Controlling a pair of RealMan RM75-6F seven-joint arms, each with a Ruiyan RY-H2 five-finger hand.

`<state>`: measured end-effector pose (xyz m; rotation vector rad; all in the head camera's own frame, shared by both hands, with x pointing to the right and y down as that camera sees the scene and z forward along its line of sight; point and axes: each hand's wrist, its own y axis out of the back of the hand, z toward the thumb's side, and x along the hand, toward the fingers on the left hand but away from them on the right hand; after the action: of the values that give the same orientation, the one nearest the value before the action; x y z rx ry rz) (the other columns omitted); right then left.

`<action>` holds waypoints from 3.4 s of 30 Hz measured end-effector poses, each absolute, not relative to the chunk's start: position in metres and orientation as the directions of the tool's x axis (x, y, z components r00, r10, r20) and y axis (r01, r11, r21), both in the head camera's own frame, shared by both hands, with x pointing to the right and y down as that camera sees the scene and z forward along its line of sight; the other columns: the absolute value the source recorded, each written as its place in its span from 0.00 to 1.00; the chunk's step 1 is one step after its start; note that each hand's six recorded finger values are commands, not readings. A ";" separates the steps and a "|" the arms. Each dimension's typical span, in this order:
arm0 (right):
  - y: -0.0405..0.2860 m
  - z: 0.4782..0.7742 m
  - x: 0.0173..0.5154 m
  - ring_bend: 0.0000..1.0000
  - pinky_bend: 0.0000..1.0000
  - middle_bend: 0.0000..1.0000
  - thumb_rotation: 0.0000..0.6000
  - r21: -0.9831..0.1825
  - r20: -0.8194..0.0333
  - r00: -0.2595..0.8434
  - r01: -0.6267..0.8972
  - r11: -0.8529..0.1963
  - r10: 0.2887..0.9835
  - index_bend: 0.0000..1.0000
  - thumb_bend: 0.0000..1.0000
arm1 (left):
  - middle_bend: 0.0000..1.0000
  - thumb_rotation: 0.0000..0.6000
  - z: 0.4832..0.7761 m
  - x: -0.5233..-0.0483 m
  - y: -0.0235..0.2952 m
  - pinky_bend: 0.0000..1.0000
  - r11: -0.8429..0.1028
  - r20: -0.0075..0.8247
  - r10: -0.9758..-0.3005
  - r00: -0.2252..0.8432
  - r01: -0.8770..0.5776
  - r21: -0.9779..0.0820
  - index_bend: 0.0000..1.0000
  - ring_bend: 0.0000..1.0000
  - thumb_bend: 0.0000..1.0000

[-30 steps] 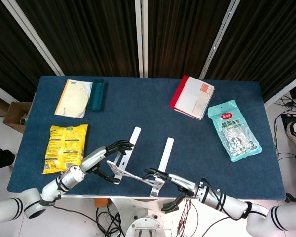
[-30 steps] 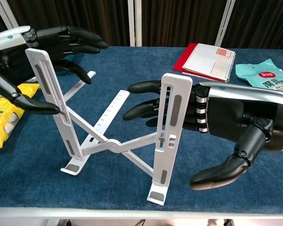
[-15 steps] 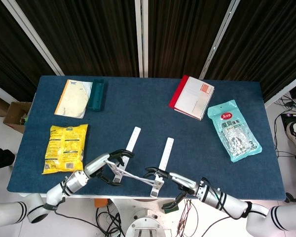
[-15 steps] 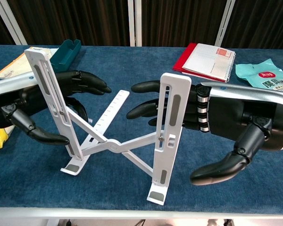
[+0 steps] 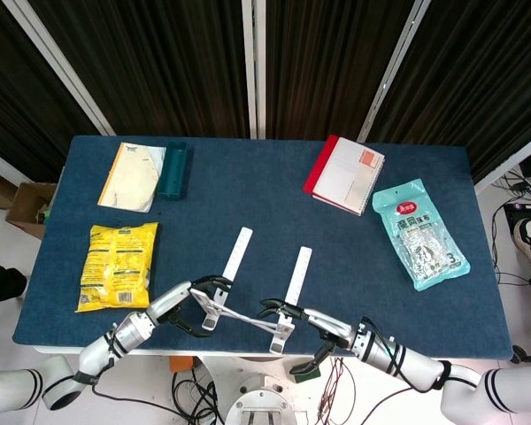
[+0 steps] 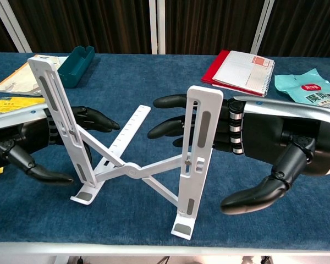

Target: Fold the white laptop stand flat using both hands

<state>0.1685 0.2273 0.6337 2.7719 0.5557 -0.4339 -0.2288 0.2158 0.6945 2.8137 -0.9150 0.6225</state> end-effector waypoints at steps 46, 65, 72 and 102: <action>0.228 0.634 0.170 0.01 0.02 0.17 1.00 0.236 -0.333 0.884 0.416 -0.878 0.329 0.01 0.00 | 0.17 1.00 0.702 -0.240 0.217 0.33 -0.755 0.464 -0.647 0.605 -0.591 -0.284 0.49 0.12 0.37; 0.226 0.634 0.170 0.01 0.02 0.17 1.00 0.230 -0.330 0.883 0.418 -0.879 0.334 0.01 0.00 | 0.21 1.00 0.698 -0.244 0.220 0.33 -0.736 0.455 -0.672 0.584 -0.597 -0.320 0.56 0.12 0.40; 0.224 0.636 0.172 0.01 0.02 0.18 1.00 0.162 -0.351 0.872 0.415 -0.895 0.340 0.01 0.00 | 0.12 1.00 0.696 -0.246 0.218 0.25 -0.731 0.450 -0.676 0.583 -0.611 -0.305 0.21 0.10 0.24; 0.228 0.642 0.187 0.00 0.03 0.14 1.00 0.684 -0.502 0.796 0.605 -0.408 0.338 0.00 0.18 | 0.16 1.00 0.694 -0.251 0.219 0.24 -0.723 0.470 -0.686 0.555 -0.594 -0.354 0.48 0.10 0.19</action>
<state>0.1874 0.2280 0.6418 2.0316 0.7009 -0.3540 -0.2509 0.2189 0.6939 2.9041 -1.2043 0.9895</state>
